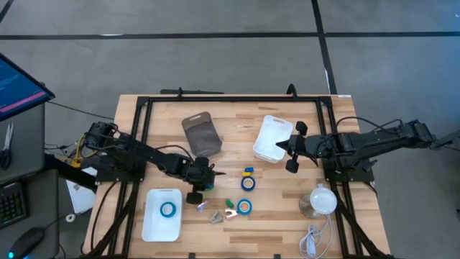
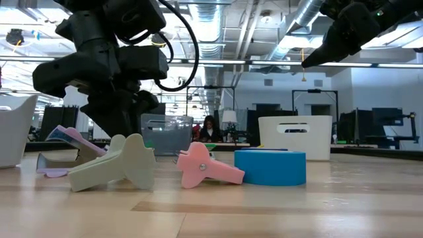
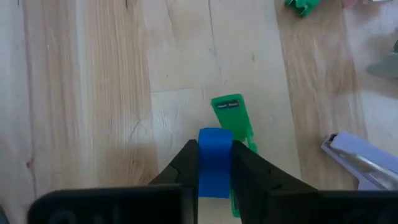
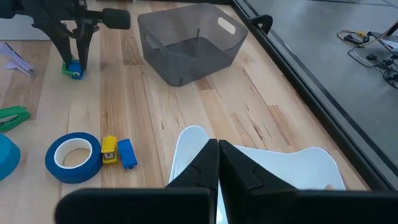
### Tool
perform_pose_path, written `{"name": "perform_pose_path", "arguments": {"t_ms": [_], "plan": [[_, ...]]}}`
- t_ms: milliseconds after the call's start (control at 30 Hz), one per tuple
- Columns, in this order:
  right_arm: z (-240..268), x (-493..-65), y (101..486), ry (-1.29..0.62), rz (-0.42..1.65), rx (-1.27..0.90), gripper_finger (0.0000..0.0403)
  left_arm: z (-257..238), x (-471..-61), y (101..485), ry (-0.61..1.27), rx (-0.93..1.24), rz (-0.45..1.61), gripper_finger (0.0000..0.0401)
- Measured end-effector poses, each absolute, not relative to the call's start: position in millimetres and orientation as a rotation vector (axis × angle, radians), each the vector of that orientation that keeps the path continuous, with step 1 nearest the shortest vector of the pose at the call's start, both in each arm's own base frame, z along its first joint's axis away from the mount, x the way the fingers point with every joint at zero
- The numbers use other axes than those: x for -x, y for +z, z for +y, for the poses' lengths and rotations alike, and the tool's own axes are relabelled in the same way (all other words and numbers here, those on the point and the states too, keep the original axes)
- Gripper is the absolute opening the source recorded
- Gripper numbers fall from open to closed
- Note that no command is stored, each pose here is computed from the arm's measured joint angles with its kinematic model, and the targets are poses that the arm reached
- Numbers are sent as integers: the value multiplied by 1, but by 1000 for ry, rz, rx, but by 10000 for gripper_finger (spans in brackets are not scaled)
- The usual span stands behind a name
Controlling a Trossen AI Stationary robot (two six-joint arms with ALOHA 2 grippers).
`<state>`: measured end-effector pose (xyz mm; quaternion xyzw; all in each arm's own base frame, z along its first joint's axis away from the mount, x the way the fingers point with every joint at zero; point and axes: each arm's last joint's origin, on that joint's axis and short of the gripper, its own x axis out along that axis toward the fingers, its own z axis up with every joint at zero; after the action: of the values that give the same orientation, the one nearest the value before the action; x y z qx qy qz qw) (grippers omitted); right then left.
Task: Pick and place Stapler, Stapler remover, tape
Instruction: Put the blue stapler into the black bin
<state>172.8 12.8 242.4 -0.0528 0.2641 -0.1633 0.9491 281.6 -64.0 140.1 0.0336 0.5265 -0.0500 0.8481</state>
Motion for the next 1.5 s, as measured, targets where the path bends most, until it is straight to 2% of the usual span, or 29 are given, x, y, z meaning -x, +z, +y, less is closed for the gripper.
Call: {"name": "perform_pose_path", "arguments": {"t_ms": [133,433,700,900,1067,1500], "plan": [[13,-173,242,-332,538,108,0,-63,-280,149,-97,-73,1072,76],[13,-173,242,-332,538,108,0,-57,-273,183,-52,-77,944,53],[13,-173,242,-332,538,108,0,-23,-260,223,182,-246,799,59],[13,-173,242,-333,537,107,0,18,-249,243,341,-224,746,59],[13,-173,242,-333,537,108,0,51,-243,244,455,-190,768,60],[13,-173,242,-333,538,107,0,94,-246,208,480,-42,941,60]]}}
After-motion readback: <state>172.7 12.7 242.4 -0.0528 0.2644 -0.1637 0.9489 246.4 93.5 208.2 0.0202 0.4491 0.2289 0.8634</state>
